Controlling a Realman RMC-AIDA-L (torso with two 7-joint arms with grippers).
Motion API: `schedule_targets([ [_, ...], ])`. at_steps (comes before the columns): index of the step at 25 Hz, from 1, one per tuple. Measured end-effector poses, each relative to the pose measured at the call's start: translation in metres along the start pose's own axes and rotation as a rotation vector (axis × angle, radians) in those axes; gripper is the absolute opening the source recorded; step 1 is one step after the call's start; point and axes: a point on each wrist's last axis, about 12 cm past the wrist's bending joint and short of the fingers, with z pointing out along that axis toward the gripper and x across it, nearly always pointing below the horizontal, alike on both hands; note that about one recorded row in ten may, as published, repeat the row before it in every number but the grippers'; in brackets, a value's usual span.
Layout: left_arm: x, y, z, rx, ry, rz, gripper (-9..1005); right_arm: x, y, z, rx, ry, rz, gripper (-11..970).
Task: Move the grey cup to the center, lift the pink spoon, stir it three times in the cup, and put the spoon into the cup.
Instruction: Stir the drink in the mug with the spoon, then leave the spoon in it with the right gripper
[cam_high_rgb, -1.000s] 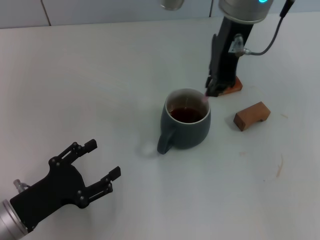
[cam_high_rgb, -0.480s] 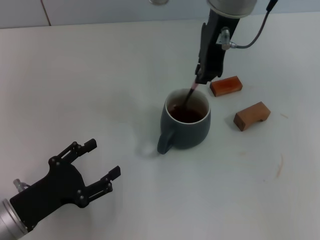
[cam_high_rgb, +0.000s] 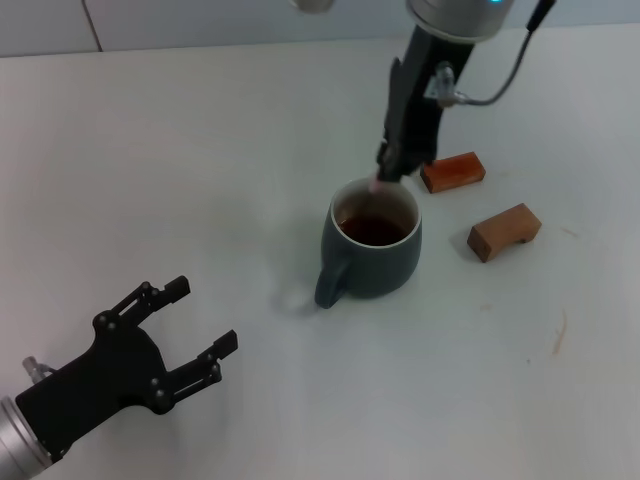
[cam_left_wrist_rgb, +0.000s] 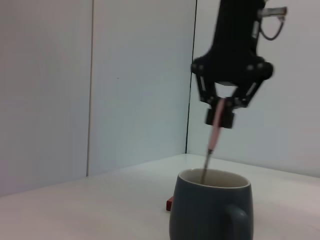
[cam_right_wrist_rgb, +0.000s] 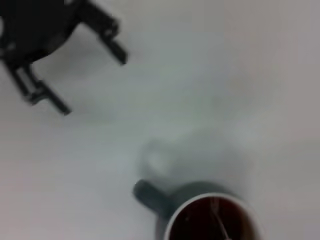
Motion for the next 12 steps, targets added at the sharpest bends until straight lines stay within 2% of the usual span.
schedule_targets([
  [6, -0.001, 0.002, -0.001, -0.012, -0.008, 0.000, 845, 0.008, -0.005, 0.003, 0.046, 0.048, 0.050, 123],
  [12, -0.004, 0.004, -0.003, -0.025, -0.028, 0.000, 845, 0.017, 0.004, 0.007, -0.006, 0.083, 0.049, 124],
])
